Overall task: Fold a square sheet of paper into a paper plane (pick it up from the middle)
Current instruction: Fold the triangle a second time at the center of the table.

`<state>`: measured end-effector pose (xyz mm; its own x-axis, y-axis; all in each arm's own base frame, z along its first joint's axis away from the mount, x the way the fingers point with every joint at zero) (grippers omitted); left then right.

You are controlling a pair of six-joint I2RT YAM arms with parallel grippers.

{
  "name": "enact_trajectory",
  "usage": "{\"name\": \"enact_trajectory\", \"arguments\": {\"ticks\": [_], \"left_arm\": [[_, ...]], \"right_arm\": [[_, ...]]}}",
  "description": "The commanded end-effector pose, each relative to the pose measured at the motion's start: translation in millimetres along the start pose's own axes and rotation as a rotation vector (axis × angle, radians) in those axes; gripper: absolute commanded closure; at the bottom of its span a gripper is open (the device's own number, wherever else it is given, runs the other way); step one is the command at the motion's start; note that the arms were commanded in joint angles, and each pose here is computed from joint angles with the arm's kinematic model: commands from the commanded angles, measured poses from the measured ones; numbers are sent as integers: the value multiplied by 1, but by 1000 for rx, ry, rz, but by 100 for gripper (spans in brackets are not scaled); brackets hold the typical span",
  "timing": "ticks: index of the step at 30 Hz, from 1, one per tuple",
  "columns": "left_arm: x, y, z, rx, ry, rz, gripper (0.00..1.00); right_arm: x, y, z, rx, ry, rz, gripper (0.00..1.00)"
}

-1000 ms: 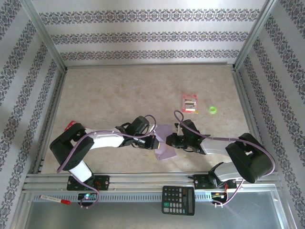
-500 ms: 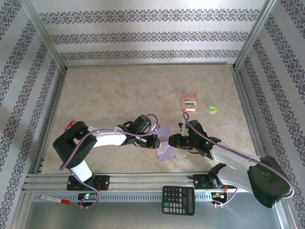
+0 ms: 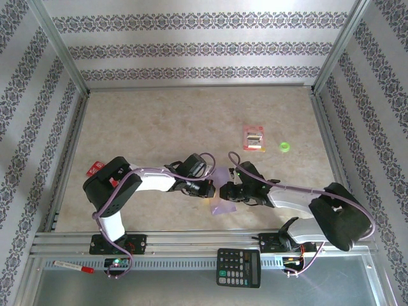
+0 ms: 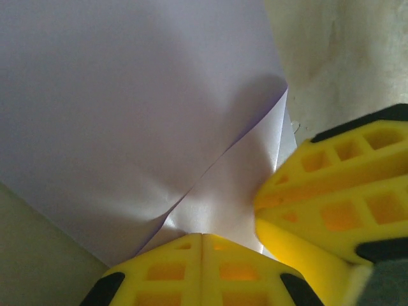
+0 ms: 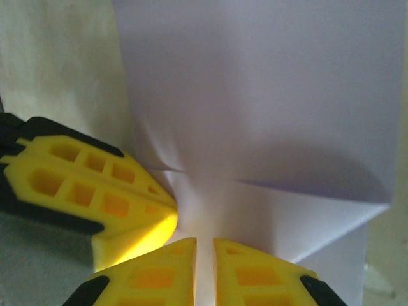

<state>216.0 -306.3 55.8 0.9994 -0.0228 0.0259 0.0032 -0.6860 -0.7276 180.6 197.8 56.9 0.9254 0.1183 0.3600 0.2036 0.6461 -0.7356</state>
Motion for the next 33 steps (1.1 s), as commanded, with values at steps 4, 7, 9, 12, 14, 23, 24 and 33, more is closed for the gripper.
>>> {"name": "enact_trajectory", "arguments": {"ticks": [4,7,9,12,14,23,24,33], "left_arm": [[11,-2,3,19,19,-26,96],[11,-17,-11,-30,30,-53,92],[4,-30,-22,-84,33,-67,90],[-17,-31,-29,-123,36,-37,93],[-27,-24,-30,-137,23,8,98],[-32,2,-34,-154,27,92,100],[-33,4,-28,-132,20,97,100],[-49,13,6,-27,-16,154,100]], "right_arm": [[5,7,-17,-47,-3,-13,88],[-4,9,-31,-92,30,12,90],[-10,9,-39,-119,61,25,91],[-13,8,-43,-140,88,25,92],[-13,8,-44,-148,92,23,92],[-12,12,-48,-163,108,28,93],[-12,12,-47,-162,107,26,93],[-15,12,-50,-174,112,36,93]]}}
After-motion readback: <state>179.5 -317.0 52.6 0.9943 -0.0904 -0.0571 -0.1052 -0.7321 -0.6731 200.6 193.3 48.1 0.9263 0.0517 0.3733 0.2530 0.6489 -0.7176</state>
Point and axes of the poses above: each hand's point on the last joint's axis, 136 mm out from that joint toward the fingers, its own y axis out along the fingers, its own z axis along the line the jaws close on, x = y × z, the point moved 5 cm from there along -y, back along the fingers, and after that the axes turned 15 degrees about -y, right-handed, at the moved point
